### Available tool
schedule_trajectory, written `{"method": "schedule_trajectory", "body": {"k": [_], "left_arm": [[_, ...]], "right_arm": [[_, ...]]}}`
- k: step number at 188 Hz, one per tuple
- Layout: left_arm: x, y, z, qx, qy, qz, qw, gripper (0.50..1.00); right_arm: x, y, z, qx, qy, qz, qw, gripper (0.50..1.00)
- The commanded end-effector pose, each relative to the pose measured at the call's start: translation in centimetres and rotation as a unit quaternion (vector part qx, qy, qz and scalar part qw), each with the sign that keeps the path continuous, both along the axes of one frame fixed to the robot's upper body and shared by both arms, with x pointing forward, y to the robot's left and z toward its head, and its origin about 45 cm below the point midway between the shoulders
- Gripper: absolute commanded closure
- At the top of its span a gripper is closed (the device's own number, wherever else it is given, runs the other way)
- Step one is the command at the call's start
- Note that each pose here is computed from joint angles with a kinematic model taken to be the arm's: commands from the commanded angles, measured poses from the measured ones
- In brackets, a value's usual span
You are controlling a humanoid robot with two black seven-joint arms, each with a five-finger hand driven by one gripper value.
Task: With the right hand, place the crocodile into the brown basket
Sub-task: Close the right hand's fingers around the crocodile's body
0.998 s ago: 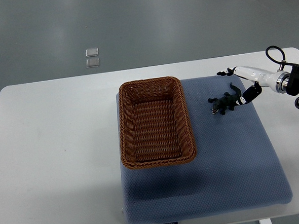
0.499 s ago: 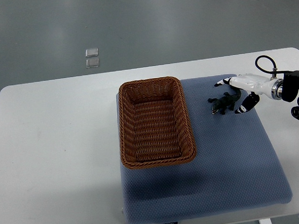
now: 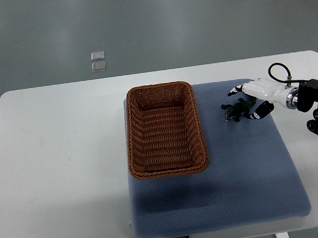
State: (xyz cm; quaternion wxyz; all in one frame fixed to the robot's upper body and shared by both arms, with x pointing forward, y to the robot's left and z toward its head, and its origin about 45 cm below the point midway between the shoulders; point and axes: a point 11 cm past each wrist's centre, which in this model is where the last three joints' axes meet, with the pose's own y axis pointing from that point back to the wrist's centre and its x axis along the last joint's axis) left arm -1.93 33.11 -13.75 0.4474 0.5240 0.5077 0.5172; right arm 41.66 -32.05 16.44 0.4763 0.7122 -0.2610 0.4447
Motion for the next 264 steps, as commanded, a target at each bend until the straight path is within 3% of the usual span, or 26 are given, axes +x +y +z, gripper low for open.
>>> {"method": "schedule_trajectory", "body": {"k": [1,264], "left_arm": [[0.0,0.0,0.0,0.000,0.000,0.000,1.000,0.500],[0.0,0.0,0.0,0.000,0.000,0.000,1.000,0.500]], "right_arm": [[-0.2,0.1,-0.3,-0.005,0.000,0.006,1.000,0.681],[-0.7,0.3,-0.7,-0.030,0.016,0.037,0.999,0.660]]}}
